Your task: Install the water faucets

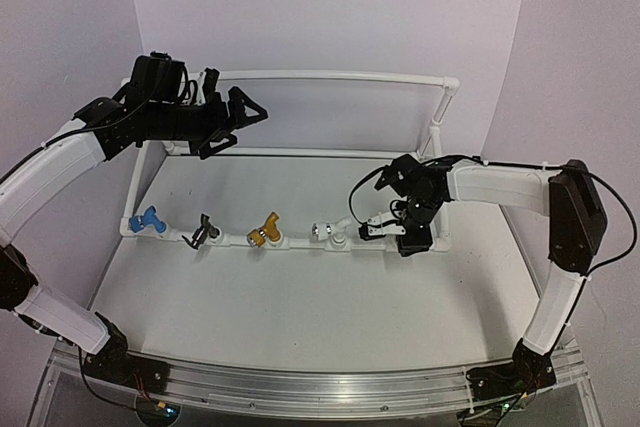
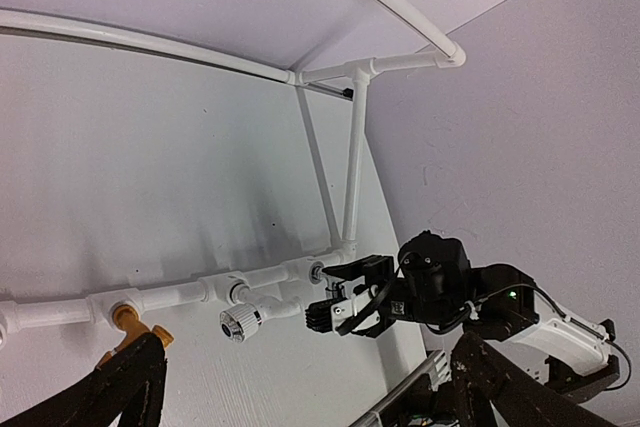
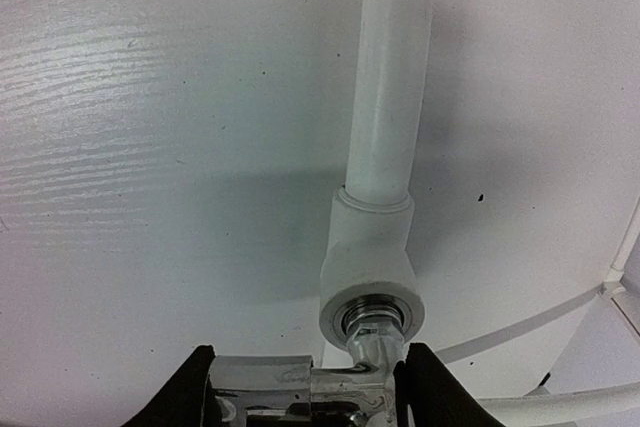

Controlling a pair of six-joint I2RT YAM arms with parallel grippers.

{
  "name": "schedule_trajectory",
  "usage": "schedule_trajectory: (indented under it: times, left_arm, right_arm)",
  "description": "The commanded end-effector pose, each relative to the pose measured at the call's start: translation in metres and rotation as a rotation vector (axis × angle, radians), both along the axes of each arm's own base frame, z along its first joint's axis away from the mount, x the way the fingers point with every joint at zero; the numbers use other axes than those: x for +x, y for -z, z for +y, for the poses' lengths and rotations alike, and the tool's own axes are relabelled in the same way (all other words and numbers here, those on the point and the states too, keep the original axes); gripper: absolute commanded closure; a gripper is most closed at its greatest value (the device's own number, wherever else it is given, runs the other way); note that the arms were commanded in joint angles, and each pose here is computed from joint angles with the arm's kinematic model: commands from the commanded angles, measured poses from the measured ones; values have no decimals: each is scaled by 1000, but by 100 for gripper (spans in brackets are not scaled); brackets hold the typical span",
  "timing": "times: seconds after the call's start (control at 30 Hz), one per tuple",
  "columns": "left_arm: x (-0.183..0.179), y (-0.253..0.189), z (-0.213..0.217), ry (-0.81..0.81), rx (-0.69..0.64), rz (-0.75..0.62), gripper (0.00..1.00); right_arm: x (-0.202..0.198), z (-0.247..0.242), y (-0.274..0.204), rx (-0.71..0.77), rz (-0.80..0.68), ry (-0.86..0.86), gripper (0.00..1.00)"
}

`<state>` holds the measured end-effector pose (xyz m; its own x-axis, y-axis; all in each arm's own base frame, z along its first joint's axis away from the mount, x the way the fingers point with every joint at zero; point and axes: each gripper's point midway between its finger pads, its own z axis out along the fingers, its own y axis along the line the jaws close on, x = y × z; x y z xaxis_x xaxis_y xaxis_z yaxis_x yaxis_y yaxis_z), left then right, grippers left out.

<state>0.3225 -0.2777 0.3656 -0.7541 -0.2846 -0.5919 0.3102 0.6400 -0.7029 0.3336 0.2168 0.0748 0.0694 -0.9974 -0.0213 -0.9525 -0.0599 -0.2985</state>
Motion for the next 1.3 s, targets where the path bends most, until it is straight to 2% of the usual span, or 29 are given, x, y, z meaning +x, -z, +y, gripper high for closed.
schedule_trajectory:
  times: [0.0, 0.2, 0.47, 0.6, 0.77, 1.0, 1.1, 1.27]
  left_arm:
    - [-1, -27, 4, -8, -42, -69, 1]
    - [-2, -27, 5, -10, -45, -68, 1]
    - [-4, -28, 7, -14, -44, -72, 1]
    - [-4, -27, 6, -11, -42, -73, 1]
    - [-2, -26, 5, -8, -40, -73, 1]
    - [0, -26, 2, 2, -40, -76, 1]
    - [1, -26, 1, 0, -46, -77, 1]
    - [1, -28, 3, -11, -53, -78, 1]
  right_arm:
    - [15, 12, -16, 92, -15, 100, 41]
    - [16, 20, -21, 138, 9, 150, 35]
    - [8, 28, -38, 187, 33, 95, 14]
    - [-4, 31, -61, 216, 18, -38, 5]
    - [-22, 24, -87, 186, -39, -285, 2]
    - [-47, -19, -80, -98, -123, -732, 2]
    - [-43, -19, -74, -146, -169, -824, 2]
    - [-22, -12, -58, -211, -214, -835, 3]
